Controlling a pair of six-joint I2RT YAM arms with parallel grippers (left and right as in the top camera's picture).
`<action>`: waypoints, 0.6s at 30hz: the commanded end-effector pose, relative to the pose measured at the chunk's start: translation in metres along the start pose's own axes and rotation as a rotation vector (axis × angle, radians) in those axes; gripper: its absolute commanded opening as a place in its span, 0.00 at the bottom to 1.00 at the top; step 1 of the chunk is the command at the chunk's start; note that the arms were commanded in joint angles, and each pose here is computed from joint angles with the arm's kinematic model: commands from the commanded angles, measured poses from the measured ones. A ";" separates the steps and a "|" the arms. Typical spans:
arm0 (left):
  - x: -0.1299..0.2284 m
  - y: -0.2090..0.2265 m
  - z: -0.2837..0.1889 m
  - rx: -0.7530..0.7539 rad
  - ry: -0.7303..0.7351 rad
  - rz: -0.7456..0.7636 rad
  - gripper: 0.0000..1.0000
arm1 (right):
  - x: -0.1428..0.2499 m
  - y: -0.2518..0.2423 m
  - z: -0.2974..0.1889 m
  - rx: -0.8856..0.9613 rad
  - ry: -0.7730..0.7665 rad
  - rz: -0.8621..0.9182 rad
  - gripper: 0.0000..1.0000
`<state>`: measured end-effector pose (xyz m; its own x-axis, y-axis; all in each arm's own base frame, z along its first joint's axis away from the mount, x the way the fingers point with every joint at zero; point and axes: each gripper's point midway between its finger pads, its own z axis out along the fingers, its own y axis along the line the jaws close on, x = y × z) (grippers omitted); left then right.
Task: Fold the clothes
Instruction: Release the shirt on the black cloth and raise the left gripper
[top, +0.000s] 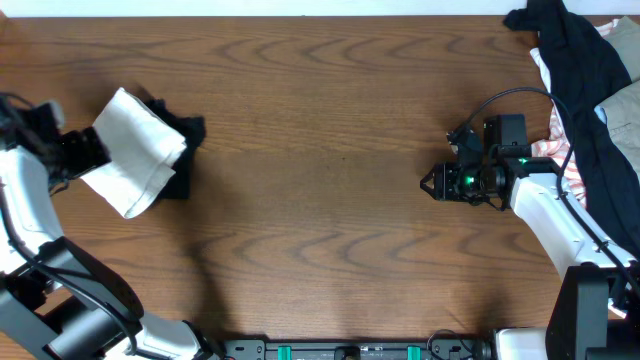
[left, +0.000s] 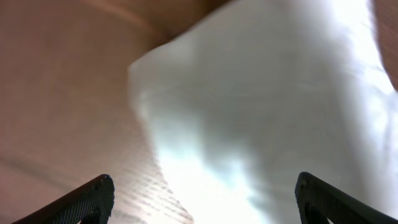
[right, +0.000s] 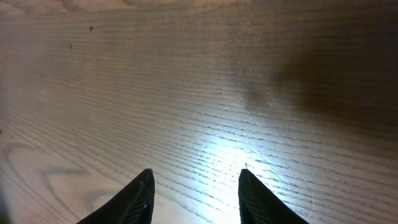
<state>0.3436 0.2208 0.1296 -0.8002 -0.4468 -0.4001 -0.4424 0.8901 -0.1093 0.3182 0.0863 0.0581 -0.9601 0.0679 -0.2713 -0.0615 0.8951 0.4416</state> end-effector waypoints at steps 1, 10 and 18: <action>-0.009 0.021 -0.008 -0.051 -0.032 -0.162 0.93 | -0.006 0.001 -0.007 0.006 -0.021 -0.032 0.42; -0.032 -0.059 -0.044 0.241 -0.152 -0.057 0.93 | -0.011 -0.014 -0.009 0.109 -0.039 -0.086 0.44; -0.019 -0.169 -0.088 0.314 -0.218 0.230 0.98 | -0.072 -0.015 -0.059 0.251 -0.233 -0.134 0.71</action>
<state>0.3917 0.1090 0.2041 -0.7585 -0.3335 -0.5599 -0.2106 0.9385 -0.2737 0.3460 0.0541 0.0757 -0.9251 0.0262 -0.3789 -0.0719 0.9675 0.2425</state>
